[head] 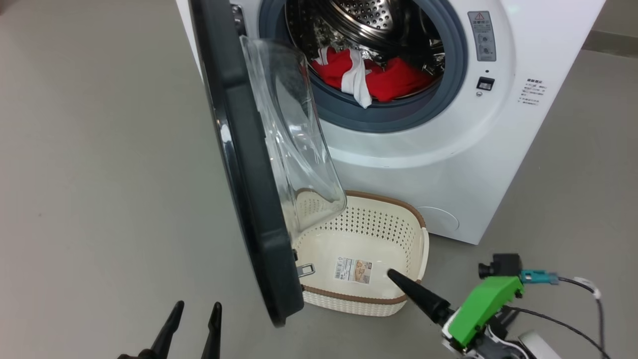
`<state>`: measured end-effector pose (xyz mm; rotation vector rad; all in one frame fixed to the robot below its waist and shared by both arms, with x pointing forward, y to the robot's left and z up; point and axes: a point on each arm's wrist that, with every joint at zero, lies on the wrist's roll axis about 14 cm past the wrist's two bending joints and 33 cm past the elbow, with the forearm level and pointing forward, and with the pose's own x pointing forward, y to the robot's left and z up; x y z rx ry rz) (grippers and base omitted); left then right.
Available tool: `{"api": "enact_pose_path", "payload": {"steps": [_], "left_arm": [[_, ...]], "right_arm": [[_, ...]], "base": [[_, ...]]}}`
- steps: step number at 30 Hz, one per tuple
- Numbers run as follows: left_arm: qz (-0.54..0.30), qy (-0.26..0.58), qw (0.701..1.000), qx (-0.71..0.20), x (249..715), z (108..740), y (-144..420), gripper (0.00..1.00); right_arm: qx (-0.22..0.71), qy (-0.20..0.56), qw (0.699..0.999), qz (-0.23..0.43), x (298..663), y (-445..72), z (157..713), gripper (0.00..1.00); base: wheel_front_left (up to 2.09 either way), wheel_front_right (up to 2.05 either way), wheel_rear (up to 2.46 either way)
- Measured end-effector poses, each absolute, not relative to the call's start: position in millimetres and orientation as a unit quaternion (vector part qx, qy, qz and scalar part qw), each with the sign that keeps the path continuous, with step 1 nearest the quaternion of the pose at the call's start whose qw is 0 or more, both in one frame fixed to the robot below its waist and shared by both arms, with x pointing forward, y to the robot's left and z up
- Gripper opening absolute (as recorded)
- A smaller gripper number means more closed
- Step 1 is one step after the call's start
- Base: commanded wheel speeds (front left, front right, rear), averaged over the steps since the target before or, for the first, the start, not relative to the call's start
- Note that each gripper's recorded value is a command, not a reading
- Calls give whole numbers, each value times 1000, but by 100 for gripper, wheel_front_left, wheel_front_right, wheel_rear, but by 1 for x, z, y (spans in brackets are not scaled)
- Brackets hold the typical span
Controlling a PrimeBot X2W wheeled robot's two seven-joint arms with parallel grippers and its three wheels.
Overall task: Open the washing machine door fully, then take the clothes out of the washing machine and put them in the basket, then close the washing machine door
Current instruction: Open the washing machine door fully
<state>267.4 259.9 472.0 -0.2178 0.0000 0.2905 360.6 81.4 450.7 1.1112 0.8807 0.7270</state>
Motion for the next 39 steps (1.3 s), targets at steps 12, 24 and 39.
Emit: {"api": "enact_pose_path", "payload": {"steps": [12,24,39], "left_arm": [[131,5,985,-109,275,470,255,100],[130,10,985,-109,277,467,255,100],[135,5,985,-108,277,470,258,100]], "right_arm": [[328,275,857,288,373,30,414,100],[178,140,922,314,410,13,442,100],[110,70,959,252,400,-17,451,100]], "base": [[0,0,0],[0,0,0],[0,0,0]]}}
